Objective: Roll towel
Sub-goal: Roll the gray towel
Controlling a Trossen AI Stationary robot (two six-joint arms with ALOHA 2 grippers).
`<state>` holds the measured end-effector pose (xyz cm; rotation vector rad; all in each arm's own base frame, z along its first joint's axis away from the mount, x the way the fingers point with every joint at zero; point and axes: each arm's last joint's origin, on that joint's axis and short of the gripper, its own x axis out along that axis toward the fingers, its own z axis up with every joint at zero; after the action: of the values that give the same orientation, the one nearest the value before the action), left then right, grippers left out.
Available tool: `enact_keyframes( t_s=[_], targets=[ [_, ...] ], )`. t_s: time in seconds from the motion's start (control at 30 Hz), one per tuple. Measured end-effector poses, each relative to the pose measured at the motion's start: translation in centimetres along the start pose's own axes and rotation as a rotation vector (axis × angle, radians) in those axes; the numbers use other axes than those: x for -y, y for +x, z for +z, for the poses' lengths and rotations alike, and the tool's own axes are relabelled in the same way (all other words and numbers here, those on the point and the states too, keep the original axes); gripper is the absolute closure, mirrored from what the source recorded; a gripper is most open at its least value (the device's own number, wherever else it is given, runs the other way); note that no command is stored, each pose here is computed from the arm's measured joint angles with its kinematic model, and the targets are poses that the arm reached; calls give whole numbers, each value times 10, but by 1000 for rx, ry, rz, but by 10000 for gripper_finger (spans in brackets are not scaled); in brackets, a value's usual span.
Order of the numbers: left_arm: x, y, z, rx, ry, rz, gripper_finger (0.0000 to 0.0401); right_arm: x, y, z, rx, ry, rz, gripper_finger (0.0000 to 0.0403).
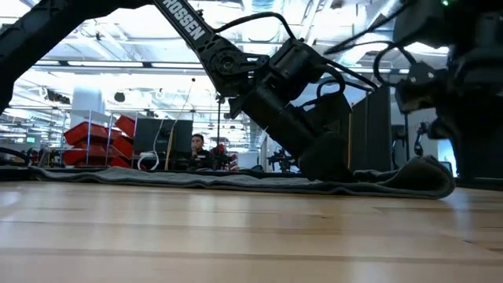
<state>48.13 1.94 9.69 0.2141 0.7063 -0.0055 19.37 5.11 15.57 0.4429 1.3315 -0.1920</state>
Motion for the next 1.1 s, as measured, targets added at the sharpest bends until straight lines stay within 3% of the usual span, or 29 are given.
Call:
enact_keyframes(
  t_s=[0.2, 0.4, 1.1],
  targets=[
    [0, 0, 0, 2, 0, 0, 268, -8, 14, 12, 81, -37, 60, 403],
    [2, 0, 1, 3, -2, 1, 268, 3, 17, 22, 98, -51, 32, 403],
    [2, 0, 1, 2, 2, -3, 268, -11, -13, 31, 55, -102, 20, 403]
  ],
)
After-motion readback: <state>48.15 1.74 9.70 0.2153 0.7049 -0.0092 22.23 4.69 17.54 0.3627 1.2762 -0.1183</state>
